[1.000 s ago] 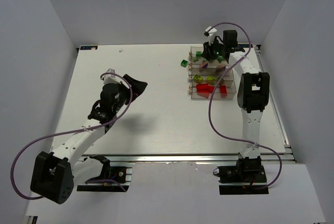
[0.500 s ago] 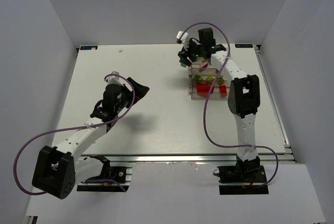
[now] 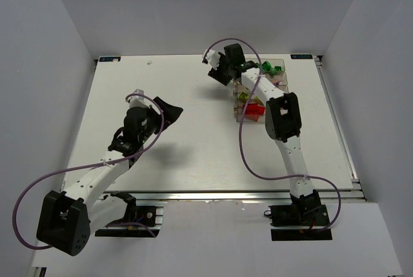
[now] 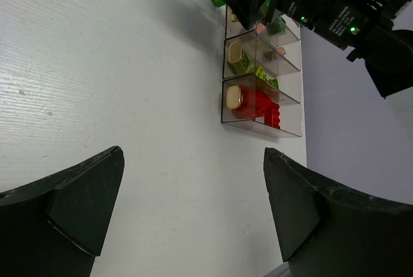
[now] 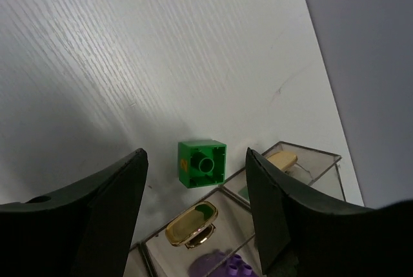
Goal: Sort the legos into containers by color
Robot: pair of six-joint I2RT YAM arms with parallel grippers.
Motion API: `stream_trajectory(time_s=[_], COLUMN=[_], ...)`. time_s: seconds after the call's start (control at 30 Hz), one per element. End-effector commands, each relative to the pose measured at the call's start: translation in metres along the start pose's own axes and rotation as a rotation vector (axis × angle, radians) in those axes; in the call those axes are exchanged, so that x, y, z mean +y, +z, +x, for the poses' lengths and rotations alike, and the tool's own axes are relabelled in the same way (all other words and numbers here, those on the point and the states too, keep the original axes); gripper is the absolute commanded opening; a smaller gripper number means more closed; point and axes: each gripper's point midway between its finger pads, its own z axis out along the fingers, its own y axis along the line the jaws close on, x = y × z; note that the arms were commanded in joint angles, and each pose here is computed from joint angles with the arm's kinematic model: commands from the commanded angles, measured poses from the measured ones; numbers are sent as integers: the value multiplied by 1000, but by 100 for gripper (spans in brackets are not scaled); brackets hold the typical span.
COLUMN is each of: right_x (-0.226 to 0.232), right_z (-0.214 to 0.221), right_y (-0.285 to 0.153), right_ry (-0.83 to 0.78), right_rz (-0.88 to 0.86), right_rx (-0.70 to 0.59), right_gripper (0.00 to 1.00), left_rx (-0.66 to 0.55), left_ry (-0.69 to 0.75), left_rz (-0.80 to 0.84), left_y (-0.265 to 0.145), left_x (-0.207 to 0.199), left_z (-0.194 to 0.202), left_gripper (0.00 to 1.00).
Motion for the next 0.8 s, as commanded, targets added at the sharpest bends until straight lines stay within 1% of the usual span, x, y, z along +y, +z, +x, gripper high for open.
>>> stream_trajectory(time_s=[0.0,0.13,0.33,0.53,0.57,0.77], right_x=[-18,-15,-9,2,4,10], right_z=[1,10,19,34,36,44], right_y=[0,9,15,19,19,22], right_ry=[-42,-46,-40,-22,-21,-18], right_rz=[62,58,37,-13,-21,-39], right_rx=[24,40,52,82,84,105], right_gripper=[67,63,59,50,48,43], left_rx=[-22,-17,-15,-14,-15,-15], left_ry=[-2,-2,3,4,4,7], left_rz=[-8,-12,-16,-18,-16,-14], left_y=[-5,-5,-2,-2,-2,-1], left_x=[2,4,3,4,4,3], left_z=[-4,-2,-3,-3,-3,-4], left_gripper=[98,98,98,98,98,98])
